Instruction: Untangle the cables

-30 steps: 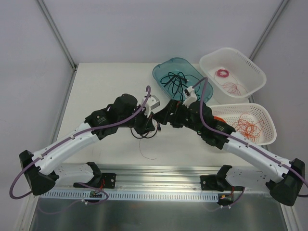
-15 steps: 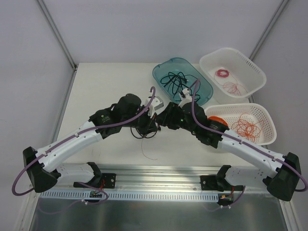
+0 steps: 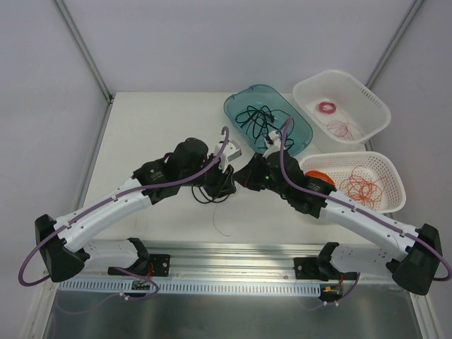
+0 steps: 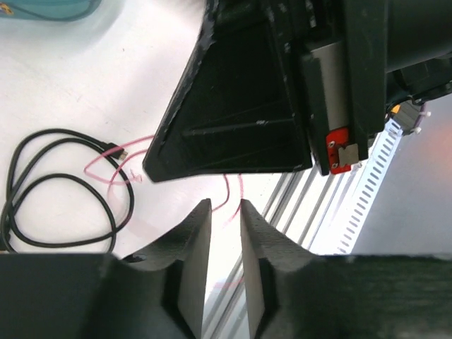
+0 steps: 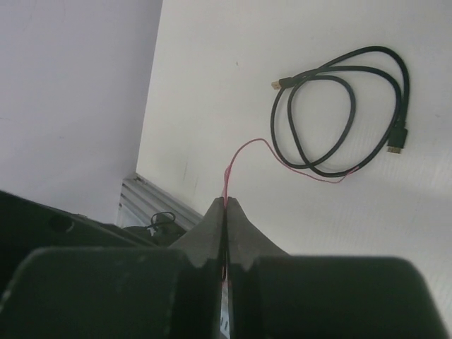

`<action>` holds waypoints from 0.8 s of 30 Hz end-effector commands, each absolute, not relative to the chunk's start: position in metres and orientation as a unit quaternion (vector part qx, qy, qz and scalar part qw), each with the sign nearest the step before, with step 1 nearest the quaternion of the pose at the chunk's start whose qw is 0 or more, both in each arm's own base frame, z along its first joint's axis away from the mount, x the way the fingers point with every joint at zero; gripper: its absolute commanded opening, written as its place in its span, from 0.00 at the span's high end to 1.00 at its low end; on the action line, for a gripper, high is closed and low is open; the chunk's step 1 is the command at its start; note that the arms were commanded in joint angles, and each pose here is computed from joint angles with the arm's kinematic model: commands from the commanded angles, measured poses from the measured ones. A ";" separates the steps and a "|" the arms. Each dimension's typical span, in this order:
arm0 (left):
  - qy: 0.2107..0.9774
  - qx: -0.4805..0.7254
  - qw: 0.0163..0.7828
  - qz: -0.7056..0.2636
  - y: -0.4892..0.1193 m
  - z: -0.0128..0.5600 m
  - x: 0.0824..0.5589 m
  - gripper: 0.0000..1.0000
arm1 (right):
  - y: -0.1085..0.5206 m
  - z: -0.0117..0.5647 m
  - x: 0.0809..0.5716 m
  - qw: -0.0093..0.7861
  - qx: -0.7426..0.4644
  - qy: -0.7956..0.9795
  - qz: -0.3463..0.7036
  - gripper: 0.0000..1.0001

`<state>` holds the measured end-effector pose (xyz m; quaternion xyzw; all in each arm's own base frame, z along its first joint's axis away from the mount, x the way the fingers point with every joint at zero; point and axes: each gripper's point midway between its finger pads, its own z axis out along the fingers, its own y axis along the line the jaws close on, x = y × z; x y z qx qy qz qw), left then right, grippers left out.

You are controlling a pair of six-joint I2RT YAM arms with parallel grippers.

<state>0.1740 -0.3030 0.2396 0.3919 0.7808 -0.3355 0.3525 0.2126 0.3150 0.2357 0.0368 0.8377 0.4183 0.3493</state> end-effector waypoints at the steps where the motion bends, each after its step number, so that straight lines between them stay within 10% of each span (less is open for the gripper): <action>1: 0.778 0.382 0.368 -0.337 -0.307 0.244 0.178 0.75 | 0.299 0.260 0.219 0.396 0.032 0.825 0.401 0.99; 13: 0.805 0.314 0.417 -0.282 -0.277 0.249 0.217 0.02 | 0.215 0.344 0.245 0.544 -0.024 0.806 0.233 0.99; 24: 0.884 0.118 0.414 -0.183 -0.169 0.201 0.284 0.01 | 0.089 0.426 0.327 0.652 -0.008 0.758 0.022 0.99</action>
